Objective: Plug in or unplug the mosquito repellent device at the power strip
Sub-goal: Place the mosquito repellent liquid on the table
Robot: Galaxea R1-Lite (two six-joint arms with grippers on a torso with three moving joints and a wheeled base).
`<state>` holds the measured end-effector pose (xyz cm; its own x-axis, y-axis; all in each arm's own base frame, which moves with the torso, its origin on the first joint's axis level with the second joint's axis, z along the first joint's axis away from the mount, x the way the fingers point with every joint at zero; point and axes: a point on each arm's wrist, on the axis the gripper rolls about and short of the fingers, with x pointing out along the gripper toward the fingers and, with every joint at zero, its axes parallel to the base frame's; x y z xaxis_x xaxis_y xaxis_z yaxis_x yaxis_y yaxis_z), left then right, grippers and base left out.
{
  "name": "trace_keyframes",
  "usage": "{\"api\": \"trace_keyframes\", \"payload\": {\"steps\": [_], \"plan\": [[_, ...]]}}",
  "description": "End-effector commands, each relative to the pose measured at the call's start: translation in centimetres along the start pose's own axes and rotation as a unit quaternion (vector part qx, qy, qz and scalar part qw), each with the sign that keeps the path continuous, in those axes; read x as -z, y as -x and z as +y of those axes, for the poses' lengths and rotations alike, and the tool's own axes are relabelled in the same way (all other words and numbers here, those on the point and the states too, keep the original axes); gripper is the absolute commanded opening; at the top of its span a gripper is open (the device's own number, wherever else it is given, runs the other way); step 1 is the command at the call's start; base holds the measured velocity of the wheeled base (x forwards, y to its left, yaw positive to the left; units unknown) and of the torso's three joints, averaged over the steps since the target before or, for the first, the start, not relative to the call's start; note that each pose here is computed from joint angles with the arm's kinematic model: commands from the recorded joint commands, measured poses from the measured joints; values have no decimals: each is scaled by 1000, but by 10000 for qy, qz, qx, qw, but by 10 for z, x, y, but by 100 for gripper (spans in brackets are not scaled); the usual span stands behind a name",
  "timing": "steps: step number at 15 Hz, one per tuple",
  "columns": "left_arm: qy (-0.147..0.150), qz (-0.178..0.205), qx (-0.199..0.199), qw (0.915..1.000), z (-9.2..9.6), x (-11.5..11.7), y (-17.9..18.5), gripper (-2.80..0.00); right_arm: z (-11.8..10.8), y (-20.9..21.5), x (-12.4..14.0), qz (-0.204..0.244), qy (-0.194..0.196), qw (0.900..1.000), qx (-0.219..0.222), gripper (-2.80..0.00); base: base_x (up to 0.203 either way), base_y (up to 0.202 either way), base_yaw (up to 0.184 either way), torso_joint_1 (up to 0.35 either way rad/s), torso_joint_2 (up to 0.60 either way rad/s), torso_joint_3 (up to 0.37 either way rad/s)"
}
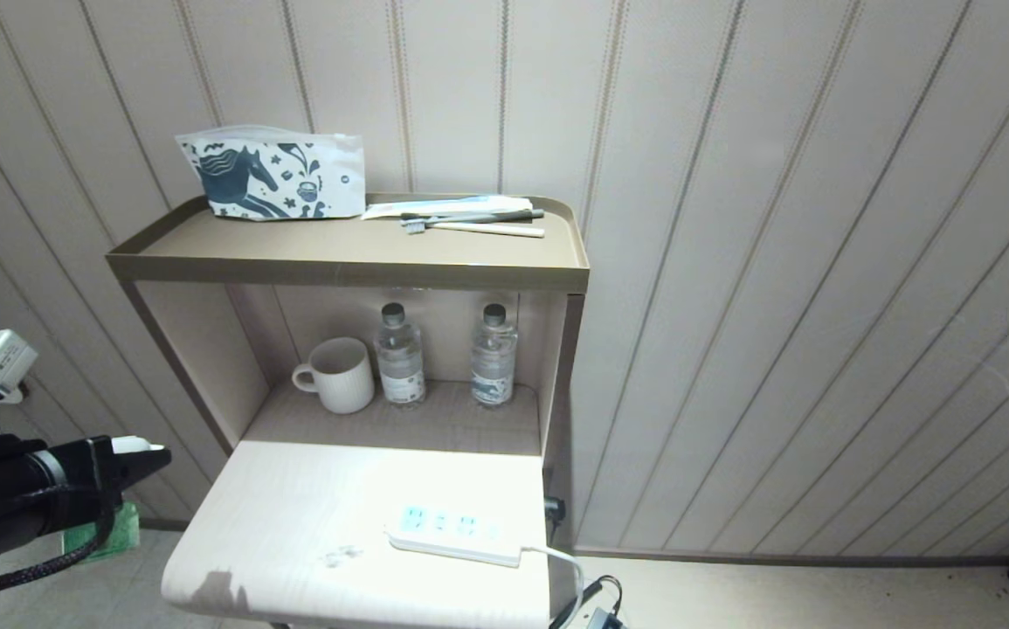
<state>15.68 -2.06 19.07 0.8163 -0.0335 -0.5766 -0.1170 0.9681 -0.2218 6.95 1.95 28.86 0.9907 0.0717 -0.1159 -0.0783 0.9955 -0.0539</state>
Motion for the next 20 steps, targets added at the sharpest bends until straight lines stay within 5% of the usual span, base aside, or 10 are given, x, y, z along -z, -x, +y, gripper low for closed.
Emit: {"api": "trace_keyframes", "payload": {"steps": [1,9,15,20], "plan": [[10,18,-13,10000,1,2,0,-280,-12,33,14,-175,-41,9991,371,-280,0,0,0,0,0,0],[-37,-27,-28,10000,0,0,1,-280,-13,41,39,4,-9,9997,224,-280,0,0,0,-5,9,6],[-67,-64,-12,10000,0,-2,1,-280,-12,41,46,89,14,9997,216,-280,0,0,0,-168,368,195],[-152,-659,1,9977,-2,-9,10,-280,-14,49,49,-36,-41,9997,239,-280,0,0,0,-243,545,293]]}}
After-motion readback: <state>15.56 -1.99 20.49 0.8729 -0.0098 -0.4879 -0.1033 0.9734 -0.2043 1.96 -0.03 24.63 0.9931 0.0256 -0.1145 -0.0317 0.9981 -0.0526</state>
